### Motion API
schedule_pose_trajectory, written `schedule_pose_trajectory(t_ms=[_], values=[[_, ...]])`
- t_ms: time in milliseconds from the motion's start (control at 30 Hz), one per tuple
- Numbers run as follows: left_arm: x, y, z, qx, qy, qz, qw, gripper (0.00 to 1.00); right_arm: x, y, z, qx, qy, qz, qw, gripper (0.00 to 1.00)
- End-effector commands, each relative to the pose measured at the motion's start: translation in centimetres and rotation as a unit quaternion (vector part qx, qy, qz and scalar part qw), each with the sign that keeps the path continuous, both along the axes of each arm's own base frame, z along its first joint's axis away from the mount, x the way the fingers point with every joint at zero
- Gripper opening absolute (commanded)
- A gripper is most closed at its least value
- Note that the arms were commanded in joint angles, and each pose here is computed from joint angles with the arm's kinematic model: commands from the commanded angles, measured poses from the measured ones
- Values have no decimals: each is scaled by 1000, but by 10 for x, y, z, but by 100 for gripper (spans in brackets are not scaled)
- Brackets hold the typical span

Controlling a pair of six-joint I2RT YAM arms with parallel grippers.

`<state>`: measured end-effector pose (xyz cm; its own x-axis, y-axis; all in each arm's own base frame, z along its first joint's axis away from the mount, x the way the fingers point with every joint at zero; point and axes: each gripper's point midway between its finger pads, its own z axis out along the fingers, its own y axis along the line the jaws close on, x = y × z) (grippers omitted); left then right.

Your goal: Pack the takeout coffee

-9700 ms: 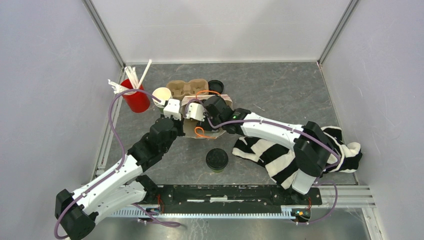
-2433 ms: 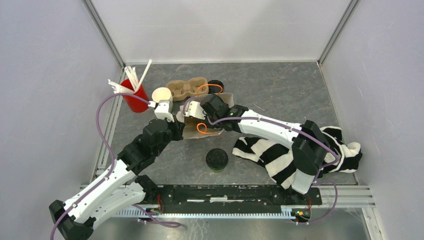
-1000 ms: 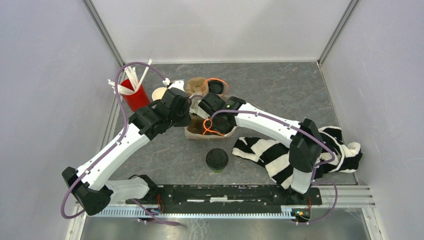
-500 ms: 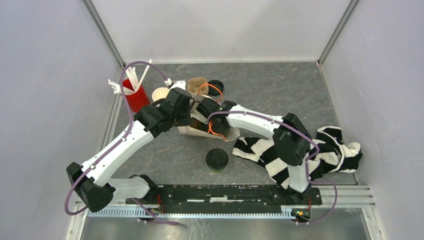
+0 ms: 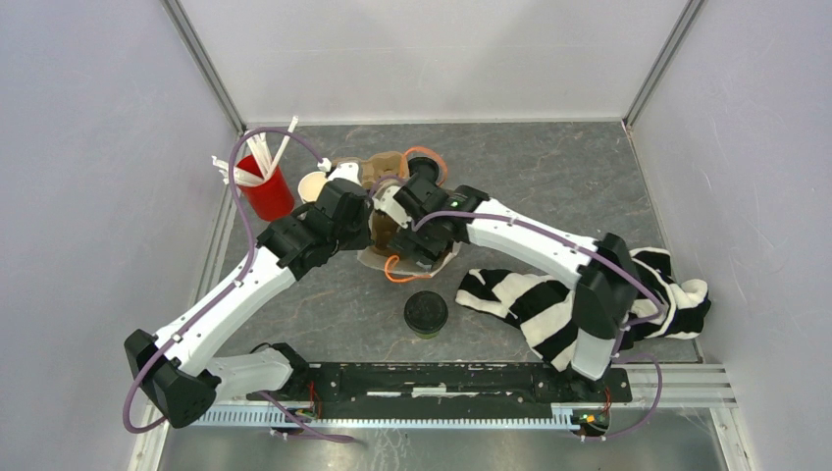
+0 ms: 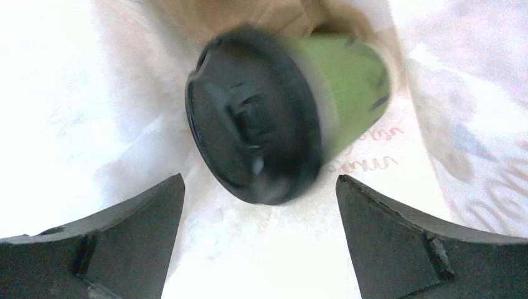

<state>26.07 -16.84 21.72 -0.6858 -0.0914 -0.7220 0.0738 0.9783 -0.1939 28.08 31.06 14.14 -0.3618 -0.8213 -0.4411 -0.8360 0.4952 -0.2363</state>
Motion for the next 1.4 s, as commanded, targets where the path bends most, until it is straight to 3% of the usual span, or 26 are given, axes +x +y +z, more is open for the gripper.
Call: schedule_pose_trajectory(t_ms=[0,167,467,800,1100,1200,1367], values=[[2,-6,-3,-8,-26,-33,999,2,-11,6,41,87,-25,-19,996,98],[-2,-24,-8,-33,-21,-75,996,2,-25,14,48,101,-38,8,994,98],[0,-24,-27,-14,-2,-80,997,2,-38,23,97,185,-93,39,978,98],[3,-21,-40,2,0,-77,997,2,-68,14,146,297,-129,81,943,98],[6,-23,-45,-5,-4,-73,997,2,-66,-19,190,345,-197,35,917,98],[7,-27,-46,-12,-4,-73,997,2,-70,-16,187,352,-197,53,914,98],[13,-34,-34,-26,-17,-78,996,2,-73,8,158,330,-147,84,929,98]])
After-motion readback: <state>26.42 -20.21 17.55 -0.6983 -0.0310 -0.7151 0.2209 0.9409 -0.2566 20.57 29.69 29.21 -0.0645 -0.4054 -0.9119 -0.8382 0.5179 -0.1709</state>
